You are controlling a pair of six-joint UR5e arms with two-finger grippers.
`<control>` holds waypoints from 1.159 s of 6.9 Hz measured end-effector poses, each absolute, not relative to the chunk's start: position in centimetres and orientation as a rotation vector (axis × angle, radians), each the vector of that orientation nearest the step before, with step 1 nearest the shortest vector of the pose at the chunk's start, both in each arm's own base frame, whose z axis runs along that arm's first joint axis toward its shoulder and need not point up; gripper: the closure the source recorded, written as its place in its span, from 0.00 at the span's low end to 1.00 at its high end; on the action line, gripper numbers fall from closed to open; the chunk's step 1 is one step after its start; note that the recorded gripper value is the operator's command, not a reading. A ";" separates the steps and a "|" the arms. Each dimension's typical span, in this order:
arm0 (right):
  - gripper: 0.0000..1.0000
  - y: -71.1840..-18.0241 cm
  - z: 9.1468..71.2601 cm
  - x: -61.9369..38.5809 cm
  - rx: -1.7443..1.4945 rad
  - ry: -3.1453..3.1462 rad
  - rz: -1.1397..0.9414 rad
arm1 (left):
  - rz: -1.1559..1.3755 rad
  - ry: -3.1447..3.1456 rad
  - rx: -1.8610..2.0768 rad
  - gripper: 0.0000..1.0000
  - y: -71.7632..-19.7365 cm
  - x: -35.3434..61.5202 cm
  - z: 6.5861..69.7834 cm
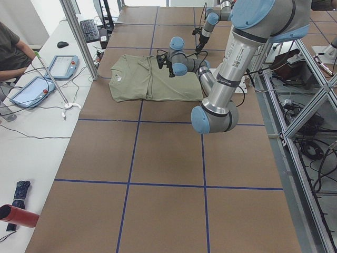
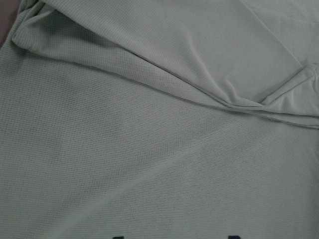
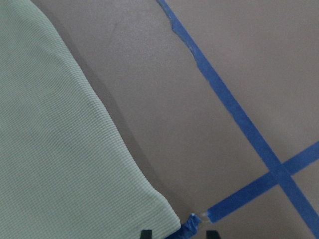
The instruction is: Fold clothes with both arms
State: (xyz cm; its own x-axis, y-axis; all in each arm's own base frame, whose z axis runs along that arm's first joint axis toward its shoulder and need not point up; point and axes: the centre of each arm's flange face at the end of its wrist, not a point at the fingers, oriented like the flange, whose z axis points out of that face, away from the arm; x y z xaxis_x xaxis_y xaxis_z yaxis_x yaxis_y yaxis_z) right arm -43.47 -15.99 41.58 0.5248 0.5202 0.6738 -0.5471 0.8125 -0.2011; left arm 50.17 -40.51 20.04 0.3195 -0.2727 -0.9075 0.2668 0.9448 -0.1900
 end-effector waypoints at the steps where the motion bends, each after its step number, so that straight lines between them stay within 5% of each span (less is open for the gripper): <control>1: 0.52 -16.1 41.5 -43.7 0.043 -0.778 0.640 | -0.355 1.194 -0.006 0.24 -40.5 50.2 20.1; 6: 0.57 -16.3 41.9 -44.2 0.057 -0.744 0.637 | -0.355 1.193 -0.006 0.24 -40.5 50.2 20.1; 7: 0.68 -16.3 41.9 -44.3 0.057 -0.744 0.636 | -0.355 1.191 -0.006 0.24 -40.5 50.2 20.2; 8: 1.00 -16.2 41.8 -44.4 0.057 -0.746 0.635 | -0.356 1.190 -0.007 0.24 -40.5 50.2 20.3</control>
